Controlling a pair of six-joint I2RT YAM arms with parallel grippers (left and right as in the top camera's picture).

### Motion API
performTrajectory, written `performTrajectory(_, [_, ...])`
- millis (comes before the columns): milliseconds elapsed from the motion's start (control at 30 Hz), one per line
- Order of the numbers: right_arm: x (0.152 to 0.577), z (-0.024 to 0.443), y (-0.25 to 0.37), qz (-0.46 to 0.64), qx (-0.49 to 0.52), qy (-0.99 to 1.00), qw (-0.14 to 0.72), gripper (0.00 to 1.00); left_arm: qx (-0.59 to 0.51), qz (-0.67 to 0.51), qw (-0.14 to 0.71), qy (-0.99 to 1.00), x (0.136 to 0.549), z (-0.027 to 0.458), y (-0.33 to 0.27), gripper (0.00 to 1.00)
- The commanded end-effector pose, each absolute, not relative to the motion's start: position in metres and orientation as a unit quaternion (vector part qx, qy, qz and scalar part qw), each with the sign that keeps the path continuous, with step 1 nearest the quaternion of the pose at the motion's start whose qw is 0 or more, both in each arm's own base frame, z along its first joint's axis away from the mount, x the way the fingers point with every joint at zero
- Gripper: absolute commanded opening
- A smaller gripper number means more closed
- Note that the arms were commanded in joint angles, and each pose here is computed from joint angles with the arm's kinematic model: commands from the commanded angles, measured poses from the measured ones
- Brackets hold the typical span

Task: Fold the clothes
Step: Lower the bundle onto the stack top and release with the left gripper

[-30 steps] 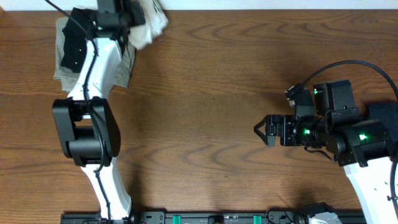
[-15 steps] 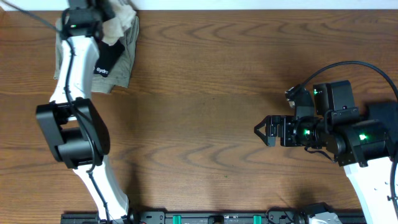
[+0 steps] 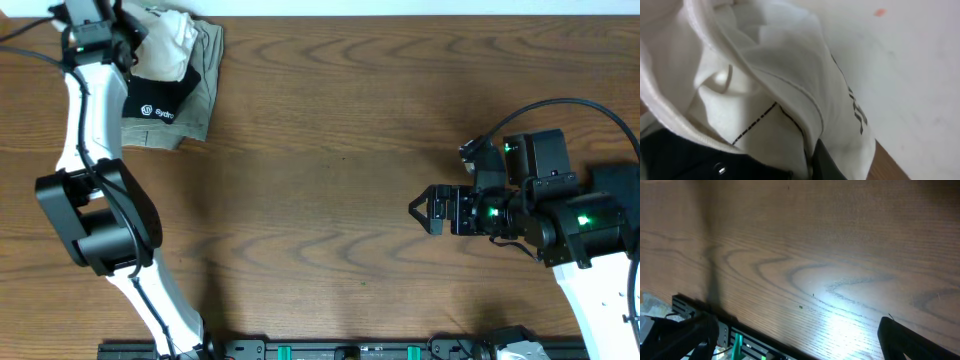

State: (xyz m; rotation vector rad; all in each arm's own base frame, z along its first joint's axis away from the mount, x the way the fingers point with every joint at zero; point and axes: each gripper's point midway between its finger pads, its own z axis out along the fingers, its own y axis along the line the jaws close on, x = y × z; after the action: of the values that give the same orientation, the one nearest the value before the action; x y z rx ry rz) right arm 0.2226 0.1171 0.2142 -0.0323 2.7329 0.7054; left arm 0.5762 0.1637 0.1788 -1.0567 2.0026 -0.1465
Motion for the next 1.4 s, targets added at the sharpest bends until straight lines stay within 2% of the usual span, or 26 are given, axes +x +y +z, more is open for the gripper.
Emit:
performTrajectory(0, [0.224, 0.217, 0.115, 0.247, -0.004, 0.955, 0.163, 0.99, -0.478, -0.065, 0.423, 0.767, 0.568, 0.189, 0.181, 0.06])
performTrajectory(300, [0.224, 0.217, 0.115, 0.247, -0.004, 0.955, 0.162, 0.99, -0.491, -0.065, 0.379, 0.782, 0.554, 0.172, 0.175, 0.06])
performTrajectory(700, [0.221, 0.216, 0.116, 0.250, 0.000, 0.956, 0.154, 0.99, -0.499, -0.159, 0.300, 0.797, 0.553, 0.138, 0.126, 0.06])
performTrajectory(1067, [0.218, 0.215, 0.115, 0.248, 0.001, 0.957, 0.149, 0.99, -0.479, -0.142, 0.275, 0.821, 0.545, 0.122, 0.118, 0.06])
performTrajectory(1100, [0.218, 0.215, 0.115, 0.248, 0.001, 0.957, 0.149, 0.99, -0.473, -0.140, 0.274, 0.826, 0.544, 0.121, 0.118, 0.10])
performTrajectory(1167, [0.218, 0.215, 0.115, 0.248, 0.001, 0.957, 0.148, 0.99, -0.470, -0.134, 0.265, 0.831, 0.539, 0.118, 0.120, 0.45])
performTrajectory(1200, [0.218, 0.215, 0.115, 0.248, 0.002, 0.957, 0.147, 0.99, -0.467, -0.131, 0.264, 0.834, 0.538, 0.117, 0.121, 0.70])
performTrajectory(1233, [0.217, 0.215, 0.115, 0.248, 0.001, 0.958, 0.147, 0.99, -0.459, -0.128, 0.264, 0.839, 0.537, 0.117, 0.121, 0.88])
performTrajectory(1267, [0.217, 0.215, 0.115, 0.248, 0.001, 0.958, 0.147, 0.99, -0.447, -0.124, 0.266, 0.845, 0.537, 0.117, 0.122, 0.98])
performTrajectory(1367, [0.217, 0.215, 0.115, 0.248, 0.002, 0.958, 0.147, 0.99, -0.435, -0.117, 0.270, 0.851, 0.534, 0.121, 0.129, 0.98])
